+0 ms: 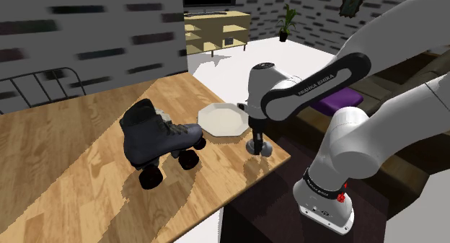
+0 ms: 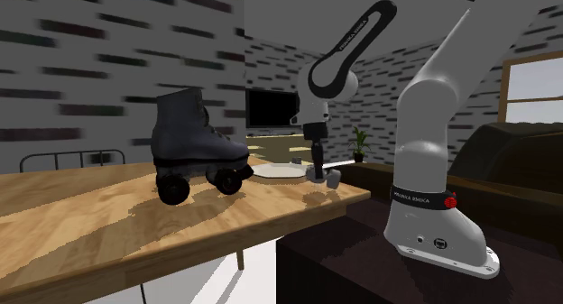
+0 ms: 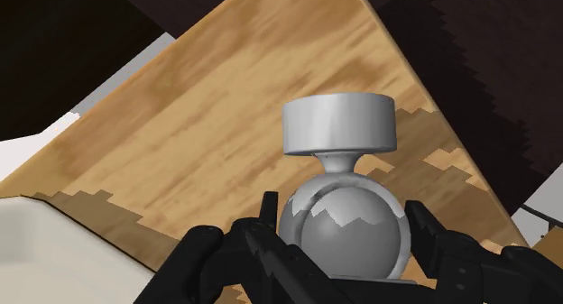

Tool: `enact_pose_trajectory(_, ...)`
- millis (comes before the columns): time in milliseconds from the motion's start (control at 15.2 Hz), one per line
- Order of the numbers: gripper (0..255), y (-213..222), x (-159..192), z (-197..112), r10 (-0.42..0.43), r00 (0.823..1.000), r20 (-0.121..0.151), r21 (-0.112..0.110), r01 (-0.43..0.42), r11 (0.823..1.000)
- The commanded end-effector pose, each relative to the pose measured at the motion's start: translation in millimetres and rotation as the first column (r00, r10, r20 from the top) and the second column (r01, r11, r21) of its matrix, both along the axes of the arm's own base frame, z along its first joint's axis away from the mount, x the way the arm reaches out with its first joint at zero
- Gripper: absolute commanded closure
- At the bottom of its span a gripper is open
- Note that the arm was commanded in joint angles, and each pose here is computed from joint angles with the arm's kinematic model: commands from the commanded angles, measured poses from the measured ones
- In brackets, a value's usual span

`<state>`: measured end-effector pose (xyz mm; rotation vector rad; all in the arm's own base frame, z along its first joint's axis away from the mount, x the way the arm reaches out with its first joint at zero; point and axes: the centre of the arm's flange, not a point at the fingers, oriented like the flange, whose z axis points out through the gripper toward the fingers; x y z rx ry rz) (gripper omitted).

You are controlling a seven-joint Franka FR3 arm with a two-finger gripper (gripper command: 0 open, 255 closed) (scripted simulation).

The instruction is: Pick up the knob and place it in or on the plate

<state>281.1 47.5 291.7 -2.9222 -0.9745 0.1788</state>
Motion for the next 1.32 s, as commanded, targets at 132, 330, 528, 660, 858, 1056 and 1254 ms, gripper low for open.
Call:
enact_pose_trajectory(132,255,0,1,21,0.0,1.0,-0.001,0.0,0.0,1.0)
enact_pose_trajectory(330,255,0,1,37,0.0,1.0,-0.001,0.0,0.0,1.0)
enact_pose_trajectory(528,255,0,1,53,0.0,1.0,-0.001,0.0,0.0,1.0)
enact_pose_trajectory(660,255,0,1,64,0.0,1.0,-0.001,0.0,0.0,1.0)
enact_pose_trajectory(858,255,-4,13,69,0.0,1.0,-0.001,0.0,0.0,1.0)
enact_pose_trajectory(1056,255,-15,51,70,0.0,1.0,-0.001,0.0,0.0,1.0)
enact_pose_trajectory(1254,255,-26,89,70,0.0,1.0,-0.001,0.0,0.0,1.0)
